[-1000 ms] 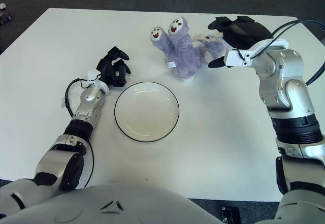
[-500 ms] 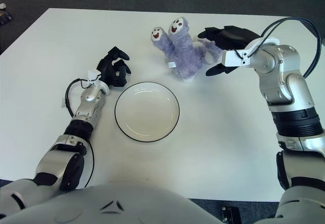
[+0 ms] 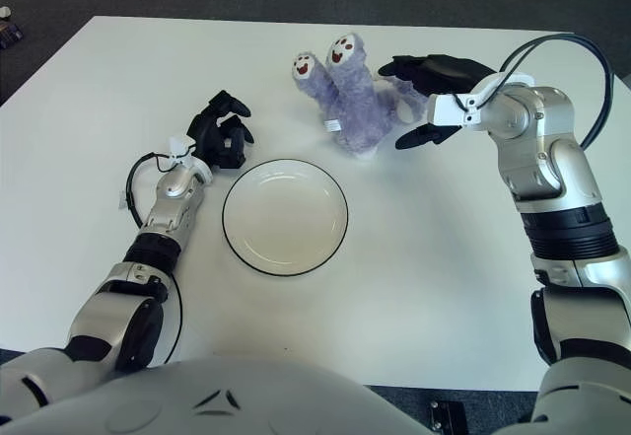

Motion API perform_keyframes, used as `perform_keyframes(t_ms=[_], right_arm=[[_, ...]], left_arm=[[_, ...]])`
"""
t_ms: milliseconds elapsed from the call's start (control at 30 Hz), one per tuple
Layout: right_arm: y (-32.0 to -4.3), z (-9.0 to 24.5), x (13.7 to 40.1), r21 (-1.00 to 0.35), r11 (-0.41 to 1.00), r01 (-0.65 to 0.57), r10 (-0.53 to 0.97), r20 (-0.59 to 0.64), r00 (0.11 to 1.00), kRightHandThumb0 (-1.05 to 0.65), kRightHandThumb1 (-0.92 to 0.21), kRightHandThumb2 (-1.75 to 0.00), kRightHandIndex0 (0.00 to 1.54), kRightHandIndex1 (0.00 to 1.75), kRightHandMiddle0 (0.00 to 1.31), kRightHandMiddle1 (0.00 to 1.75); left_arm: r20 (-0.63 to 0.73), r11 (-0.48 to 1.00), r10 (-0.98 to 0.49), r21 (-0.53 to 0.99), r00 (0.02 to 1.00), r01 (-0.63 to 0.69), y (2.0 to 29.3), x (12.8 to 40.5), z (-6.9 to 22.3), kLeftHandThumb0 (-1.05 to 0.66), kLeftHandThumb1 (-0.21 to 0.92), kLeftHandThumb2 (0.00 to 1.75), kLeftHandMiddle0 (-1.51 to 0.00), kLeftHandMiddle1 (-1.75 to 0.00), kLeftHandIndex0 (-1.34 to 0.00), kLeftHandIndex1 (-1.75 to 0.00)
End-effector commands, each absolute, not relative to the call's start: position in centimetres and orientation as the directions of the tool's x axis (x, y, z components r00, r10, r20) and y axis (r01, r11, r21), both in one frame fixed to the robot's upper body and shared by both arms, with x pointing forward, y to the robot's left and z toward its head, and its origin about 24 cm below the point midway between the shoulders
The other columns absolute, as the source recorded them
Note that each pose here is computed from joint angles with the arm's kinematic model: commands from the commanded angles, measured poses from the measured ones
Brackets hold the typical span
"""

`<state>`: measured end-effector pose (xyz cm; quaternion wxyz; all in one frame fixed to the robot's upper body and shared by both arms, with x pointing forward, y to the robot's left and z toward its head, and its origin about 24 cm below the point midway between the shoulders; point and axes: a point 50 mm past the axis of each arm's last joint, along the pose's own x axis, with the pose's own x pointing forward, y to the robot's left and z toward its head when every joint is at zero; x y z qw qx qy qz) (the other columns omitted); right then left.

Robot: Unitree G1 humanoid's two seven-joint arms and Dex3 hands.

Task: Put the doll into the plate.

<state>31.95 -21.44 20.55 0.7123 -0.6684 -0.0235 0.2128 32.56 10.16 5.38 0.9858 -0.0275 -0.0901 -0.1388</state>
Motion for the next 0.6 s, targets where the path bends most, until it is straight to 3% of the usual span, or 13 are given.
perform_keyframes(t_ms=[0, 567], right_arm=[[-21.4, 20.2, 32.5, -0.965, 0.027, -0.260, 0.320, -0.238, 0.917, -0.91, -0.52, -0.58, 0.01, 0.00, 0.00, 0.51], [-20.5, 19.1, 33.9, -0.981, 0.035, -0.189, 0.300, -0.170, 0.939, -0.85, -0.46, -0.69, 0.08, 0.04, 0.00, 0.64]], left_arm=[[0.069, 0.964, -0.254, -0.061, 0.965, 0.258, 10.3, 30.8, 2.1, -0.02, 0.27, 1.34, -0.68, -1.75, -0.45, -1.62], [0.075, 0.966, -0.247, -0.064, 0.966, 0.252, 10.3, 30.8, 2.0, -0.02, 0.28, 1.35, -0.68, -1.75, -0.43, -1.66]])
